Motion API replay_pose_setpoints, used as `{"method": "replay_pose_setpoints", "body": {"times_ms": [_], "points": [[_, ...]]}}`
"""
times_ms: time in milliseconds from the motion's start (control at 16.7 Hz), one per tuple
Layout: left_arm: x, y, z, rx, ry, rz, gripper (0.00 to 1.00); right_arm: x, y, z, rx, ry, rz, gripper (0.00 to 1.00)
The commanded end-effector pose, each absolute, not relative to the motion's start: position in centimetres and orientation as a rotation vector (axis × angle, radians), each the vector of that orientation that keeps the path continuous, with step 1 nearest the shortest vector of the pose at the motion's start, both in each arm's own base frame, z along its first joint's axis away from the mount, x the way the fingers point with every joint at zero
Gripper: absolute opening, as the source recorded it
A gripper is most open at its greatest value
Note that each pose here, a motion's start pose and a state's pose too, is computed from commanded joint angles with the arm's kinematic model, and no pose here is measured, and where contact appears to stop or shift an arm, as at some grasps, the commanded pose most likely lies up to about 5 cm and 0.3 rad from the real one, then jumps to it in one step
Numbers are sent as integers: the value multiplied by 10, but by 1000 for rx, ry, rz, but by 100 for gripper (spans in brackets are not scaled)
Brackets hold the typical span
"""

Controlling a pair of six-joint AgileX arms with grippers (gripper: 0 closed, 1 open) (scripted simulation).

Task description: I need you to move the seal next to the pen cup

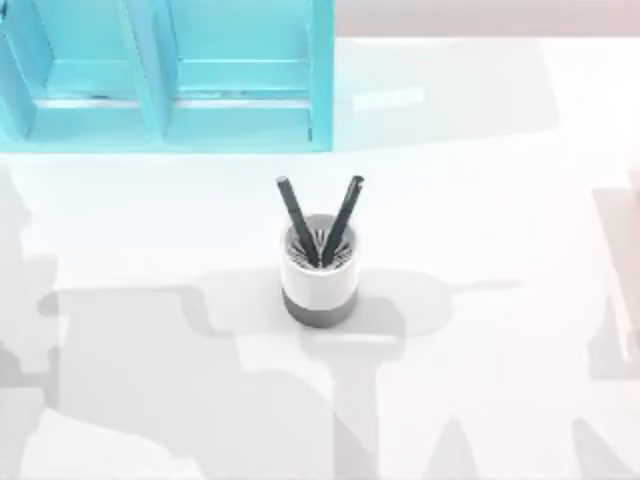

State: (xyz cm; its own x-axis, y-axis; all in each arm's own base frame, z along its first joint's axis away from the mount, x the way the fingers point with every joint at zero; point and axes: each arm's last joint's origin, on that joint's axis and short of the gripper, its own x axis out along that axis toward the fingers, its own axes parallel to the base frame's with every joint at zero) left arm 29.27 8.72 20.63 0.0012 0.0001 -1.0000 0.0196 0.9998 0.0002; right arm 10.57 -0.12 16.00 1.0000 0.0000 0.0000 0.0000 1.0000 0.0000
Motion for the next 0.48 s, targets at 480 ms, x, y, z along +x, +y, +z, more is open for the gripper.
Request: {"method": "replay_pose_setpoints", "body": {"times_ms": [480], "points": [[288, 87, 149, 15, 1571, -16, 100, 106, -1, 160, 0, 0, 0, 100]]}}
